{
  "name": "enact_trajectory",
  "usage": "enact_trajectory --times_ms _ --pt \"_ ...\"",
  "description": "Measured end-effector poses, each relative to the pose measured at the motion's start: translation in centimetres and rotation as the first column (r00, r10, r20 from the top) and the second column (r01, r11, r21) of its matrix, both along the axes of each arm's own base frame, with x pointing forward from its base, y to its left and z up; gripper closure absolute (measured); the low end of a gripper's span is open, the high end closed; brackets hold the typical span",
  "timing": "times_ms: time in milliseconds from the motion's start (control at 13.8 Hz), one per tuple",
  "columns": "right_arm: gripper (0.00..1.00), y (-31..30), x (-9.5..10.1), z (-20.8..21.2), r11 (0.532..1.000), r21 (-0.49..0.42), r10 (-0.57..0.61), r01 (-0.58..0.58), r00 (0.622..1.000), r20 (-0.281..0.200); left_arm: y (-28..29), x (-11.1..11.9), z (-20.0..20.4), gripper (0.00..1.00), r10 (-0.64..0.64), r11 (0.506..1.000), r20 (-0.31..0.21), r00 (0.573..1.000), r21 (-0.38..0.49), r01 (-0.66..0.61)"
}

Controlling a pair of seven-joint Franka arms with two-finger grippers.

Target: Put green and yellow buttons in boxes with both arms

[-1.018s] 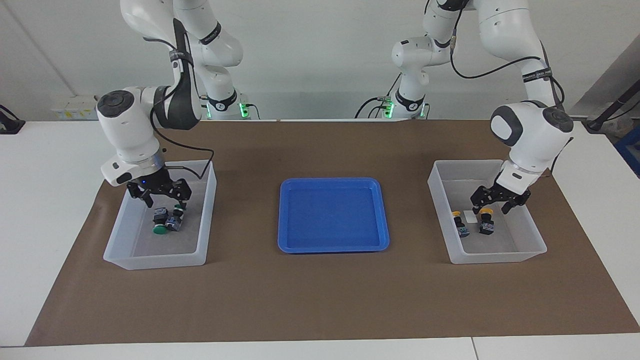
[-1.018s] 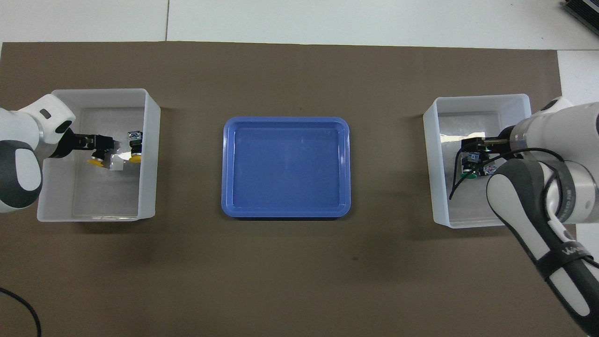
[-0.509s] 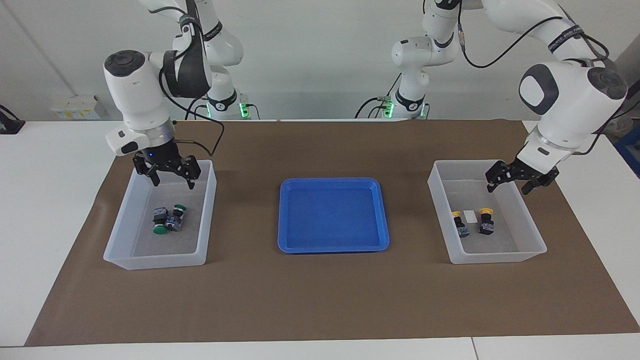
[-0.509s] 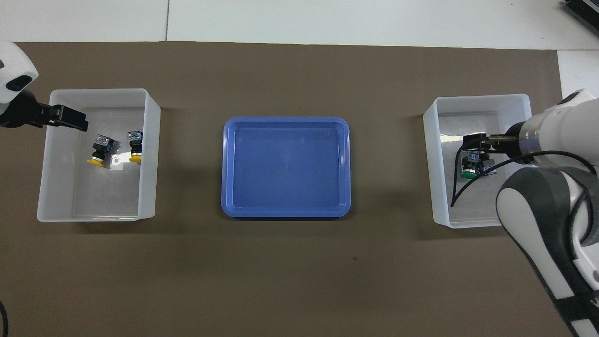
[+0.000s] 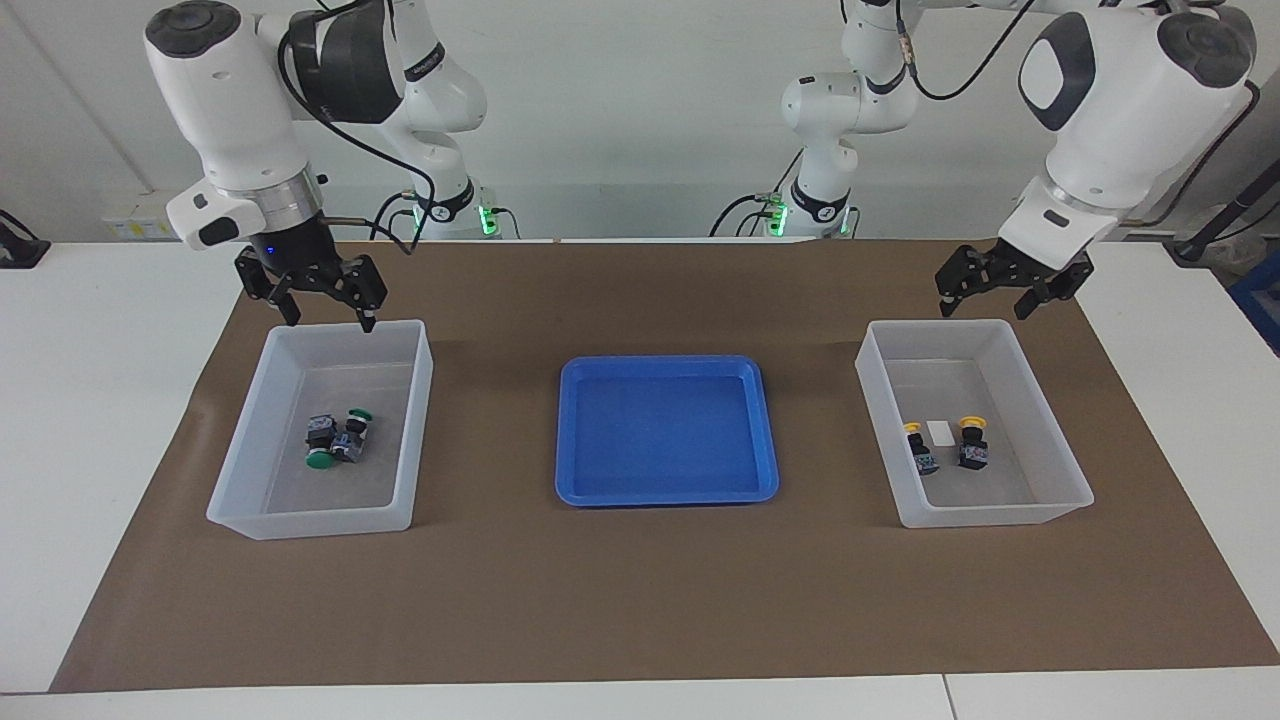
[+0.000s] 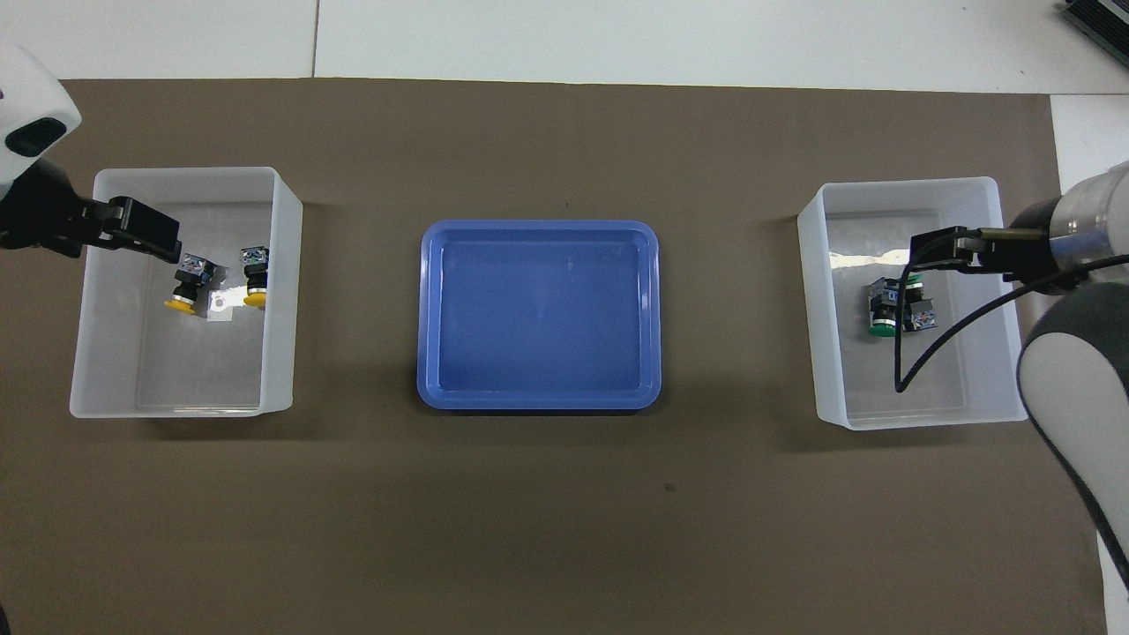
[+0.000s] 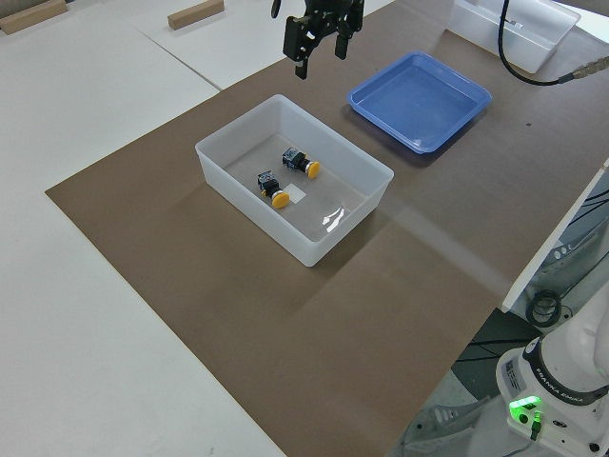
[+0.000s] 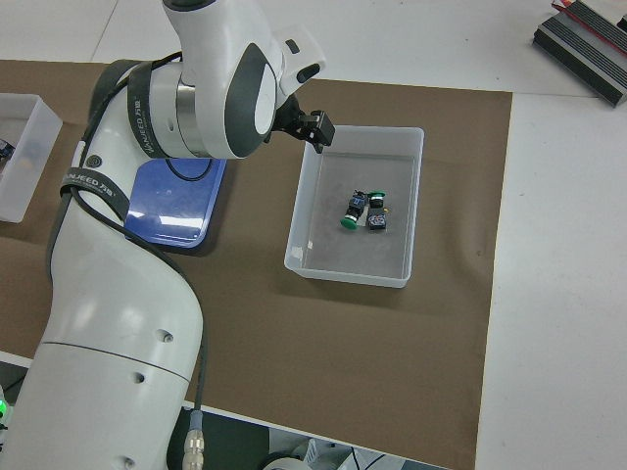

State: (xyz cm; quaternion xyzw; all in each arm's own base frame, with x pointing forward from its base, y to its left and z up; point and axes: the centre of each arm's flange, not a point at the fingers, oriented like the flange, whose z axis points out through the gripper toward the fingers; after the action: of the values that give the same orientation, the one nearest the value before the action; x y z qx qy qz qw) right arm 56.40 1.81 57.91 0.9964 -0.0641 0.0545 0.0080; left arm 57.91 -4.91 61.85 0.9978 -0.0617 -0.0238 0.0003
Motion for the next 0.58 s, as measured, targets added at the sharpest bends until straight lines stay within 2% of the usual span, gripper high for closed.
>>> enact_trajectory --times_ms 145,436,582 --pt "0.00 0.0 -0.2 0.4 1.000 0.000 -0.001 0.001 1.000 -0.017 0.3 -1.6 0.8 0.00 0.004 1.000 -0.029 1.000 0.006 -0.003" --pt "0.00 0.0 -0.7 0.1 1.000 -0.002 -0.002 0.002 0.998 -0.060 0.4 -2.6 -1.5 0.00 0.025 1.000 -0.080 0.997 0.015 -0.023" --pt "0.00 -0.1 -1.0 0.4 1.000 -0.003 0.000 0.000 0.998 -0.069 0.3 -2.6 -2.1 0.00 0.027 1.000 -0.063 0.998 0.014 -0.026"
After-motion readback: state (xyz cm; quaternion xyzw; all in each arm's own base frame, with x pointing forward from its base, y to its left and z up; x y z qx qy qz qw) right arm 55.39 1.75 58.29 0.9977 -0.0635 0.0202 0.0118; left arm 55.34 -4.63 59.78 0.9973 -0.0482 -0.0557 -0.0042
